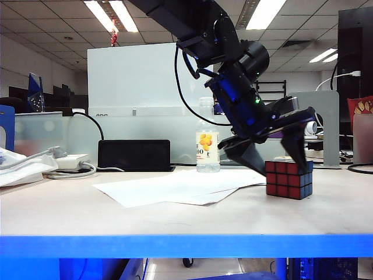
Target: Rotate the Rubik's Cube so that the bottom side is facing up.
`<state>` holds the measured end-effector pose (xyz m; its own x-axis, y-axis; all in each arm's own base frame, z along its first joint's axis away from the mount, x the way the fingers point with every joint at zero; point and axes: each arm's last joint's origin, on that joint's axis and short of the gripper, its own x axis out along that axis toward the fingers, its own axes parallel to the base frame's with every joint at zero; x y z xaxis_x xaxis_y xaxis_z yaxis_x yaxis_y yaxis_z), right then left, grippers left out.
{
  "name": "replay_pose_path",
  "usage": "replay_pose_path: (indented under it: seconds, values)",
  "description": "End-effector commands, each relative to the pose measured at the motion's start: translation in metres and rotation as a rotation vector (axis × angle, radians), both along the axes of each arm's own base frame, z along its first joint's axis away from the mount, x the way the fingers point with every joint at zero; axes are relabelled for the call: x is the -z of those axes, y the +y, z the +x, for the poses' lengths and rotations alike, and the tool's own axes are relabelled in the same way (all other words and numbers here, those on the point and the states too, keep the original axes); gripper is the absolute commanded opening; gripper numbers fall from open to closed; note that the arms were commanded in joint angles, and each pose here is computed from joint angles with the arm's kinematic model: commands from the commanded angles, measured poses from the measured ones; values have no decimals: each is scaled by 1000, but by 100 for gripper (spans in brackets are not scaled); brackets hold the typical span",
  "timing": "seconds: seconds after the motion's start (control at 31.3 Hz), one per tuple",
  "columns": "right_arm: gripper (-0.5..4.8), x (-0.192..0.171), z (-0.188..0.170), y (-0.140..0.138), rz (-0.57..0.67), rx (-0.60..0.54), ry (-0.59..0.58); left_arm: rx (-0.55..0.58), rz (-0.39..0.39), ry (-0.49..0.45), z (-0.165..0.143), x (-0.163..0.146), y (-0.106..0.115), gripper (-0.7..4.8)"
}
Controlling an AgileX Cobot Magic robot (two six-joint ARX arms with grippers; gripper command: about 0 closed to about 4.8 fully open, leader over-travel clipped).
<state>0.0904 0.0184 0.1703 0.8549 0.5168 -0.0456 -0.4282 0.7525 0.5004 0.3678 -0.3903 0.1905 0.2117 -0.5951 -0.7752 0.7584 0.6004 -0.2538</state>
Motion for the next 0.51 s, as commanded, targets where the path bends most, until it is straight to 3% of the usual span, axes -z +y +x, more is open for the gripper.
replay_pose_path:
  seconds: [0.03, 0.1, 0.51]
  values:
    - [-1, -2, 0, 0, 2, -3, -14, 20, -67, 19, 2, -6, -1, 182]
    - [-1, -2, 0, 0, 2, -3, -14, 17, -100, 54, 2, -7, -1, 146]
    - [-1, -2, 0, 0, 2, -7, -14, 128, -316, 377, 2, -11, 2, 147]
